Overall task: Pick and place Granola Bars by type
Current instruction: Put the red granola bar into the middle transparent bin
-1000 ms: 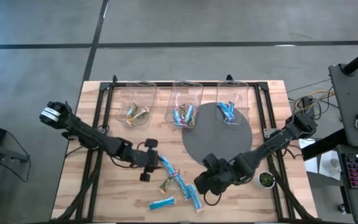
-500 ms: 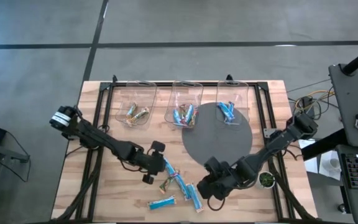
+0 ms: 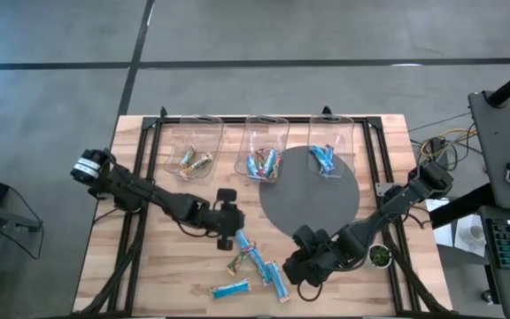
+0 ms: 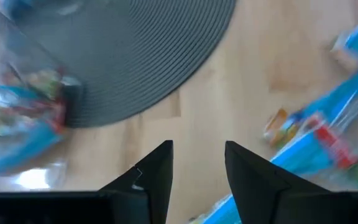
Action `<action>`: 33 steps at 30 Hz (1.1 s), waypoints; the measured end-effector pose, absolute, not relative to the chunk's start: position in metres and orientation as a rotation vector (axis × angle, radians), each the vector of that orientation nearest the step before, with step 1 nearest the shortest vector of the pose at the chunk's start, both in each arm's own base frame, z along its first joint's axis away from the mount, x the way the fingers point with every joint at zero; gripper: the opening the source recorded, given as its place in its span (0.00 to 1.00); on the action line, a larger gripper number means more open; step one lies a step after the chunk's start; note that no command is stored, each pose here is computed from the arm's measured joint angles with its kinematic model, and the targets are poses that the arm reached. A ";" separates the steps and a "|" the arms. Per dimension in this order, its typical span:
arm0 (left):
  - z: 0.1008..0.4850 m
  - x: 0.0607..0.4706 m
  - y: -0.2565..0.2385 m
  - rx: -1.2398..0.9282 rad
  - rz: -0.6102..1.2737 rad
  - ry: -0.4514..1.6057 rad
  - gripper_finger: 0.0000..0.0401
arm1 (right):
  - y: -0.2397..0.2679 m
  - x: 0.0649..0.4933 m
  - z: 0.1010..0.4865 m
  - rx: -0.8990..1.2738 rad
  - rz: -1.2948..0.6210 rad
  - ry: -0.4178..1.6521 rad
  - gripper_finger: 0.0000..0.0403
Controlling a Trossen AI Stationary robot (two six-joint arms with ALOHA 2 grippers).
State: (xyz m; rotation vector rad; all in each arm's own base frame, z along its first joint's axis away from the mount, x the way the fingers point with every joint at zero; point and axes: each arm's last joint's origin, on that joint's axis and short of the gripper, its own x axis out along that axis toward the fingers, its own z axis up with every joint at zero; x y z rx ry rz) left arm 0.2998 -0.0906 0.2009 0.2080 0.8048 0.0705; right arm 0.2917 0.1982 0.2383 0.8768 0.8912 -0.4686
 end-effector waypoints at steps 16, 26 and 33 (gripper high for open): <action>0.196 0.296 -0.084 0.214 -0.050 0.914 0.49 | 0.196 0.289 0.236 0.825 -0.488 0.918 0.33; 0.181 0.297 -0.087 0.360 -0.244 0.962 0.49 | 0.195 0.288 0.236 0.828 -0.499 0.911 0.34; 0.160 0.301 -0.087 0.387 -0.261 1.039 0.49 | 0.195 0.288 0.236 0.828 -0.510 0.894 0.33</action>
